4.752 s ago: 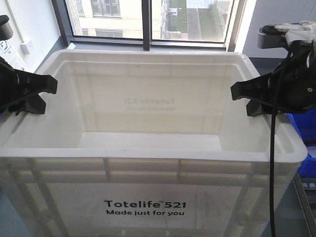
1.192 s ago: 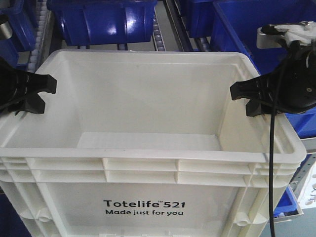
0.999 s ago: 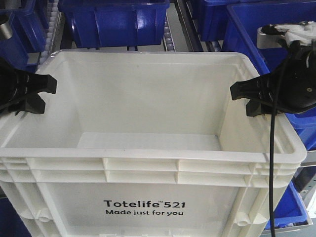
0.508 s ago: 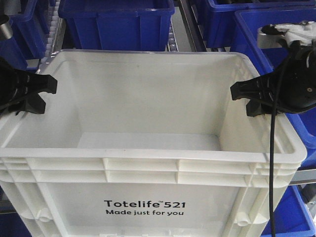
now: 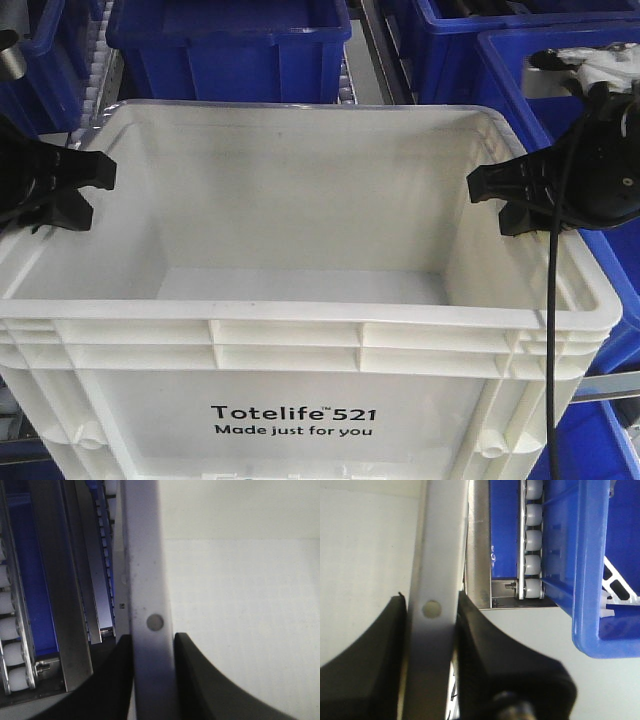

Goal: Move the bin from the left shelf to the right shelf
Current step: 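Carry the crate with both grippers up to the other roller shelf, then push the crate onto the roller shelf with both grippers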

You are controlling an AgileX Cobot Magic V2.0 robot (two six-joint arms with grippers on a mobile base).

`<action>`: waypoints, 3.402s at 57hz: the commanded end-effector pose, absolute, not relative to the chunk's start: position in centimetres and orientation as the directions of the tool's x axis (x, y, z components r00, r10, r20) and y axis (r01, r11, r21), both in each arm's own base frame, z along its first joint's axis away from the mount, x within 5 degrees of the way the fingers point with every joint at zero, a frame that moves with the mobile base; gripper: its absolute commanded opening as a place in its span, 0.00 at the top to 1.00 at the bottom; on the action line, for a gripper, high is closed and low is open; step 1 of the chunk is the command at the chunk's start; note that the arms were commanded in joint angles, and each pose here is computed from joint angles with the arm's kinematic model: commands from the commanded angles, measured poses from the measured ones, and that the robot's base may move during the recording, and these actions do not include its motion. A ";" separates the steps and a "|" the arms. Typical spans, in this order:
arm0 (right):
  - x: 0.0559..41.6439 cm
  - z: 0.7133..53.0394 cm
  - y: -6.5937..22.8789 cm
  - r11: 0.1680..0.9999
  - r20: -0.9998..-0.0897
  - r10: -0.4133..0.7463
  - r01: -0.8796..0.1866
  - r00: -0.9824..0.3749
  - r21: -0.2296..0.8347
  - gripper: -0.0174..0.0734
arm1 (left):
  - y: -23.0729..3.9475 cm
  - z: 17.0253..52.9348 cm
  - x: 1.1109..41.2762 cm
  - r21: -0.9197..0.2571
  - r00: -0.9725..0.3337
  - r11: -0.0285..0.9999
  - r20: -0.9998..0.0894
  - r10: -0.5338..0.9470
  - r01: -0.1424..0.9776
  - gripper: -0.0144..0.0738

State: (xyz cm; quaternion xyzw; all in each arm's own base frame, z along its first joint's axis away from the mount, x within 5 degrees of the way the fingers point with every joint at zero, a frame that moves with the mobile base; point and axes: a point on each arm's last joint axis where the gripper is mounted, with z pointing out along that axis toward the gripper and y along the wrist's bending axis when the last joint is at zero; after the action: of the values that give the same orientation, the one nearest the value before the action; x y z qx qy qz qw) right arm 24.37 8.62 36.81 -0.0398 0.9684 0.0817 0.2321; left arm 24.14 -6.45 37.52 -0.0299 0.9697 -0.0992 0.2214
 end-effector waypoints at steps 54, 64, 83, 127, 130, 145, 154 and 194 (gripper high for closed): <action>24.0 39.6 8.0 0.983 -0.596 -0.051 -0.145 -0.802 0.111 0.81 | -5.9 39.9 23.9 -0.191 -0.822 0.982 -0.562 -0.098 0.013 0.84; 24.0 39.5 7.7 0.987 -0.591 -0.064 -0.140 -0.804 0.084 0.81 | -5.9 39.9 23.9 -0.190 -0.824 0.982 -0.558 -0.098 0.012 0.84; 25.6 37.6 8.1 0.989 -0.631 -0.023 -0.108 -0.776 0.097 0.81 | -5.7 39.9 24.1 -0.171 -0.808 0.985 -0.582 -0.089 0.015 0.84; 29.3 35.2 7.2 1.000 -0.875 -0.013 -0.004 -0.484 -0.012 0.80 | -6.7 36.4 26.8 -0.299 -0.605 0.952 -0.770 -0.202 0.063 0.84; 29.7 34.8 7.4 1.000 -0.873 -0.017 -0.009 -0.487 -0.014 0.80 | -6.8 35.8 27.1 -0.314 -0.590 0.947 -0.777 -0.218 0.063 0.84; 31.8 32.7 8.6 0.999 -0.870 0.005 -0.044 -0.492 0.031 0.78 | -6.8 33.8 28.1 -0.283 -0.601 0.957 -0.775 -0.192 0.059 0.82; 32.4 32.0 9.1 0.995 -0.869 0.060 -0.045 -0.492 0.094 0.74 | -6.7 33.7 28.2 -0.238 -0.599 0.969 -0.786 -0.151 0.067 0.79; 32.6 32.6 10.2 0.957 -0.867 0.206 -0.089 -0.454 0.275 0.63 | -6.7 35.2 28.8 -0.224 -0.479 0.969 -0.865 -0.148 0.105 0.75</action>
State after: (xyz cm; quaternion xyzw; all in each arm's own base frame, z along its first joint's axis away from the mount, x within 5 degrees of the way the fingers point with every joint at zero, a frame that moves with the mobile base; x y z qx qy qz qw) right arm 31.95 9.52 30.95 0.0354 0.8779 0.0823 0.4704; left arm 28.45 -6.82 30.76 -0.0496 0.9158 -0.1195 0.3801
